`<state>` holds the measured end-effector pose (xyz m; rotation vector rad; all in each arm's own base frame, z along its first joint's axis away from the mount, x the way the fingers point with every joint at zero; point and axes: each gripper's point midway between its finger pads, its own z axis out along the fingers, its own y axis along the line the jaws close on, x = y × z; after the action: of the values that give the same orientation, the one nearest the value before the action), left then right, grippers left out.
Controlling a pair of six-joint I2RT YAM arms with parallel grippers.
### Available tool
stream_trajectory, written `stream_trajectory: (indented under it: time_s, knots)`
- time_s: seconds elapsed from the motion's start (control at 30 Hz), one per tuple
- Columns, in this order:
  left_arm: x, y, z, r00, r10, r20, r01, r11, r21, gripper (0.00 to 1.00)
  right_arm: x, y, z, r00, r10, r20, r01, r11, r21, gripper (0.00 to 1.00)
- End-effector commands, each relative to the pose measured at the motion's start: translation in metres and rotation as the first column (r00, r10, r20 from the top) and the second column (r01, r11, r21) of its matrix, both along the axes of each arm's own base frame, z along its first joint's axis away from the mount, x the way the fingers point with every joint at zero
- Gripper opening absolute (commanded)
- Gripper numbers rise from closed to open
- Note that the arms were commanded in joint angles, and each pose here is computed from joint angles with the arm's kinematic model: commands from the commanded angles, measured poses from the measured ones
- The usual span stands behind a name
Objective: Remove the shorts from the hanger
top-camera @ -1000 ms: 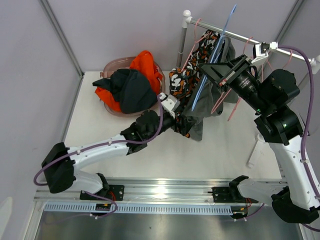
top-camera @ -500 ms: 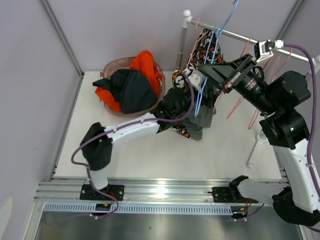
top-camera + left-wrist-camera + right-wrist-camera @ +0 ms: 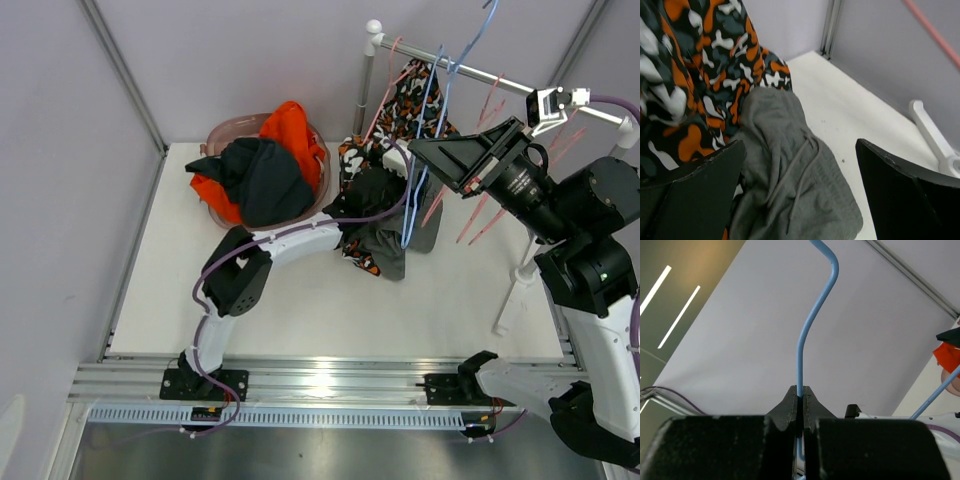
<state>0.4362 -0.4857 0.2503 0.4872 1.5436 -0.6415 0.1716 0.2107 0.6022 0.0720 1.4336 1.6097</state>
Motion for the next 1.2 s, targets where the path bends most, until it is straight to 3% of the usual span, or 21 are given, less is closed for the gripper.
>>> stream_trajectory:
  time_s: [0.0, 0.3, 0.43, 0.6, 0.63, 0.67, 0.7, 0.73, 0.77, 0.8, 0.93, 0.97, 1.17]
  knots:
    - [-0.003, -0.001, -0.028, 0.999, 0.012, -0.051, -0.012, 1.000, 0.003, 0.99, 0.005, 0.005, -0.007, 1.000, -0.002, 0.024, 0.003, 0.999, -0.045, 0.00]
    - [-0.011, -0.008, -0.120, 0.963, -0.005, -0.268, 0.020, 0.998, 0.055, 0.91, 0.014, 0.004, -0.023, 0.999, -0.042, 0.012, 0.042, 0.995, -0.086, 0.00]
    - [-0.004, -0.020, -0.126, 0.949, -0.024, -0.316, 0.043, 0.998, 0.054, 0.90, 0.014, 0.002, -0.027, 0.998, -0.054, 0.008, 0.055, 0.994, -0.095, 0.00]
    - [-0.005, -0.020, -0.165, 0.889, 0.029, -0.457, 0.039, 0.990, 0.139, 0.86, 0.013, -0.002, -0.030, 0.997, -0.071, 0.008, 0.072, 0.992, -0.103, 0.00]
    - [-0.006, -0.020, -0.169, 0.883, 0.031, -0.469, 0.039, 0.990, 0.139, 0.83, 0.014, -0.002, -0.031, 0.997, -0.074, 0.006, 0.074, 0.992, -0.107, 0.00]
    - [-0.016, -0.019, -0.177, 0.863, 0.016, -0.504, 0.056, 0.990, 0.128, 0.42, 0.013, -0.002, -0.034, 0.997, -0.074, 0.003, 0.074, 0.992, -0.105, 0.00]
    - [-0.018, -0.020, -0.177, 0.859, 0.009, -0.513, 0.061, 0.991, 0.119, 0.41, 0.014, -0.003, -0.035, 0.997, -0.076, 0.001, 0.076, 0.991, -0.106, 0.00]
    - [-0.021, -0.020, -0.177, 0.853, 0.000, -0.522, 0.069, 0.991, 0.113, 0.32, 0.013, -0.003, -0.035, 0.997, -0.075, 0.000, 0.075, 0.992, -0.103, 0.00]
    - [-0.029, -0.016, -0.179, 0.844, -0.005, -0.537, 0.080, 0.990, 0.117, 0.11, 0.013, -0.003, -0.036, 0.997, -0.076, -0.002, 0.076, 0.992, -0.103, 0.00]
    - [-0.033, -0.015, -0.175, 0.839, -0.013, -0.544, 0.084, 0.991, 0.107, 0.01, 0.012, -0.004, -0.036, 0.997, -0.077, 0.000, 0.076, 0.992, -0.103, 0.00]
    - [-0.071, 0.006, -0.147, 0.852, -0.026, -0.523, 0.103, 0.987, 0.120, 0.00, 0.011, -0.007, -0.037, 0.996, -0.091, 0.003, 0.091, 0.991, -0.102, 0.00]
    - [-0.090, 0.010, -0.119, 0.866, -0.050, -0.497, 0.119, 0.987, 0.108, 0.00, 0.012, -0.008, -0.038, 0.995, -0.102, 0.006, 0.102, 0.989, -0.108, 0.00]
    - [-0.161, 0.060, -0.052, 0.894, -0.028, -0.447, 0.099, 0.986, 0.136, 0.00, 0.019, -0.012, -0.040, 0.989, -0.146, 0.012, 0.146, 0.981, -0.128, 0.00]
